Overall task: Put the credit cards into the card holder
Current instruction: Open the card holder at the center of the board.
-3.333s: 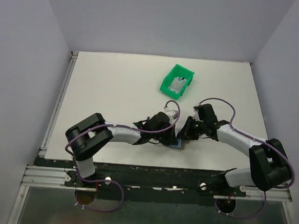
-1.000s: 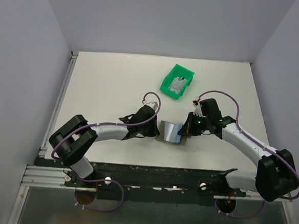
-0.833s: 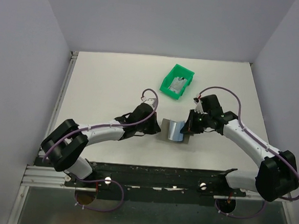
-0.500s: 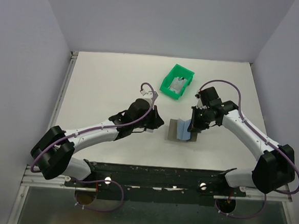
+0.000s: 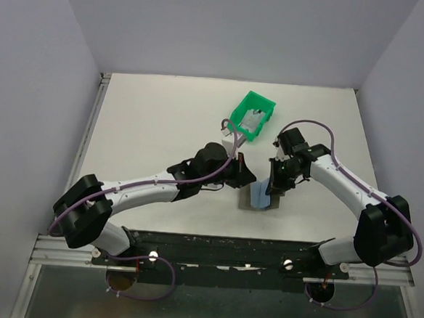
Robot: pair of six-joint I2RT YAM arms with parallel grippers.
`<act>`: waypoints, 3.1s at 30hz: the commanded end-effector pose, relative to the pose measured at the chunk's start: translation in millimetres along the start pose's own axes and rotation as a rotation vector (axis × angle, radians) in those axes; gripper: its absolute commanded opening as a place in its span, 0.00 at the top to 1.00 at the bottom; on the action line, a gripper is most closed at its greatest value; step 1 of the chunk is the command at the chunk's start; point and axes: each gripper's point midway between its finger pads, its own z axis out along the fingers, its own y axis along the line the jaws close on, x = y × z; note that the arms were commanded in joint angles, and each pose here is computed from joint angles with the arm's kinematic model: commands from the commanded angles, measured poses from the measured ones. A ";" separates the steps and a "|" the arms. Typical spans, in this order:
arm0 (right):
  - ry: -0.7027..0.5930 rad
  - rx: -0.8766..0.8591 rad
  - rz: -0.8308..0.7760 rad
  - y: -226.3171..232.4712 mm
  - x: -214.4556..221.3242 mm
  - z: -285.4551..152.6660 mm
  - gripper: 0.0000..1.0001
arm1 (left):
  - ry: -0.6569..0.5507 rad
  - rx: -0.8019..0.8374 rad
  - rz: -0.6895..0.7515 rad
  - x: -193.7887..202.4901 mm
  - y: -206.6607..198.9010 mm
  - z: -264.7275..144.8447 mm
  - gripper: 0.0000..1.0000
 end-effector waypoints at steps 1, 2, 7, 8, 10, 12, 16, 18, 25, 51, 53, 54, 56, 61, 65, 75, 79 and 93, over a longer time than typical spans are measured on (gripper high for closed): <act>0.025 -0.054 -0.008 6.7 5.3 10.0 1.00 | 0.034 0.087 0.037 5.2 -25.2 17.8 1.00; 0.026 -0.056 -0.007 7.0 6.1 11.0 1.00 | 0.048 0.080 0.035 9.2 -22.9 22.5 1.00; 0.025 -0.070 -0.002 8.4 6.3 12.3 1.00 | 0.113 0.021 0.002 33.8 -1.8 40.2 1.00; 0.028 -0.070 -0.002 8.8 7.1 13.1 1.00 | 0.122 0.013 -0.003 37.5 1.5 42.3 1.00; 0.026 -0.074 -0.003 8.8 6.9 14.0 1.00 | 0.143 -0.005 -0.014 45.0 8.3 47.1 1.00; 0.028 -0.085 -0.001 10.3 7.3 15.5 1.00 | 0.171 -0.019 -0.022 55.0 14.9 51.7 1.00; 0.031 -0.083 0.005 9.1 7.9 18.0 1.00 | 0.224 -0.041 -0.024 73.5 24.4 58.8 1.00; 0.031 -0.080 0.005 8.6 8.4 19.2 1.00 | 0.248 -0.070 -0.021 80.8 32.1 59.9 1.00; 0.033 -0.071 0.011 6.3 8.9 23.0 1.00 | 0.306 -0.192 -0.009 103.7 64.3 51.1 1.00; 0.022 0.153 0.048 -35.0 9.3 35.3 0.59 | 0.353 -0.248 -0.010 126.6 86.4 45.9 1.00; -0.003 0.169 0.053 -36.3 4.4 30.7 0.56 | 0.352 -0.248 -0.008 125.7 86.1 45.9 1.00; -0.015 0.178 0.059 -36.9 2.7 27.7 0.55 | 0.348 -0.248 -0.007 124.6 85.5 45.8 1.00; -0.048 0.197 0.062 -38.6 -2.9 20.3 0.55 | 0.349 -0.246 -0.007 124.1 84.8 46.0 1.00; -0.166 0.211 0.066 -37.9 -18.2 -4.2 0.55 | 0.341 -0.244 -0.008 120.4 82.9 46.7 1.00; -0.253 0.074 0.031 -14.8 -27.1 -17.1 0.72 | 0.338 -0.239 -0.005 118.5 80.6 47.2 1.00; -0.175 -0.290 -0.008 43.2 -14.6 5.5 1.00 | 0.334 -0.231 -0.007 115.8 77.5 49.2 1.00; -0.111 -0.234 0.045 31.4 -8.4 29.0 0.99 | 0.334 -0.231 -0.005 115.0 76.9 49.1 1.00; -0.011 0.126 0.134 -35.0 13.0 58.1 1.00 | 0.337 -0.240 -0.010 117.2 79.5 48.5 1.00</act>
